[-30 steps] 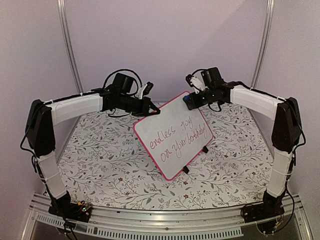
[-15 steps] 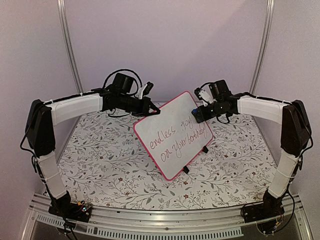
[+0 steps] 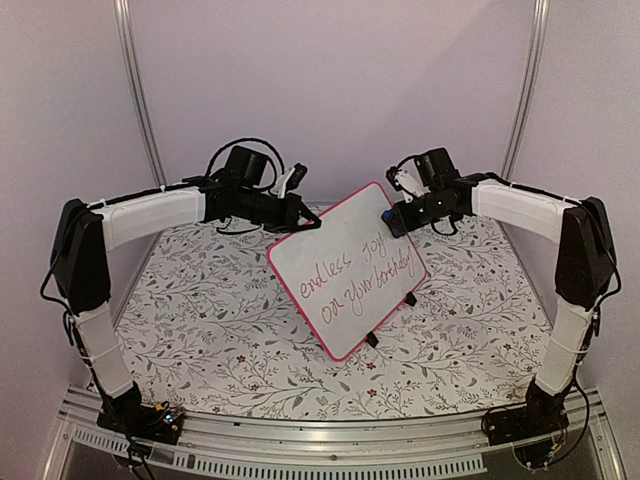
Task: Erase the whiteboard
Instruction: Erase the whiteboard at the center of the board.
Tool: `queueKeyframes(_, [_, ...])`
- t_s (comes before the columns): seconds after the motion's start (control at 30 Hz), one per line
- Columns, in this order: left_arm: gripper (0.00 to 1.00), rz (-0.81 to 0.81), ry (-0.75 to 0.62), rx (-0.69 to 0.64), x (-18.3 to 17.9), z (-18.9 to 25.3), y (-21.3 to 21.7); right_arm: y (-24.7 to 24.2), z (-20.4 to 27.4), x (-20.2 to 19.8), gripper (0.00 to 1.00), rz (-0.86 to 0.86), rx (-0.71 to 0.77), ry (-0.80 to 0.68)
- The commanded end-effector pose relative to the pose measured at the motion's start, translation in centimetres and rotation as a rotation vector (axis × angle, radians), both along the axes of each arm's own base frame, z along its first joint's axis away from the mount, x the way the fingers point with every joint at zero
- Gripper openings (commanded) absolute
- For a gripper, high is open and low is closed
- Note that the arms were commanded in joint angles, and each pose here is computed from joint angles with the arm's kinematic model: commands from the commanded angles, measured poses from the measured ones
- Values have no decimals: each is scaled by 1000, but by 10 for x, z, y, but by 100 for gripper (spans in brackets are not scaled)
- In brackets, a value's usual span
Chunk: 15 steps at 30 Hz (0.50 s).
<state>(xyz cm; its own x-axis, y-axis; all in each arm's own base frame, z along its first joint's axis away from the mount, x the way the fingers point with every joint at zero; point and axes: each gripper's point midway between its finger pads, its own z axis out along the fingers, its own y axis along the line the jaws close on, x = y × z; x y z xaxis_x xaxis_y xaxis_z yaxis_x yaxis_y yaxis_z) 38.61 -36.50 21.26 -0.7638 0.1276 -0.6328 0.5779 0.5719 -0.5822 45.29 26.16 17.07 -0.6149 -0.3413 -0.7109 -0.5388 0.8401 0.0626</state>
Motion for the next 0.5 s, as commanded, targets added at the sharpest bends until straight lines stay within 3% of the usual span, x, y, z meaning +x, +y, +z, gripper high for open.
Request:
queueKeyframes(0.0, [0,-37,-80,23,-3,8,-3,10,20,22,0,-2,0,-48])
queueKeyframes(0.27, [0,-23,-76,25,2,7,0,26,45,31,0,13,32,-85])
queueKeyframes(0.47, [13,2,-71,9,8,10,7,31,53,0,0,28,21,-112])
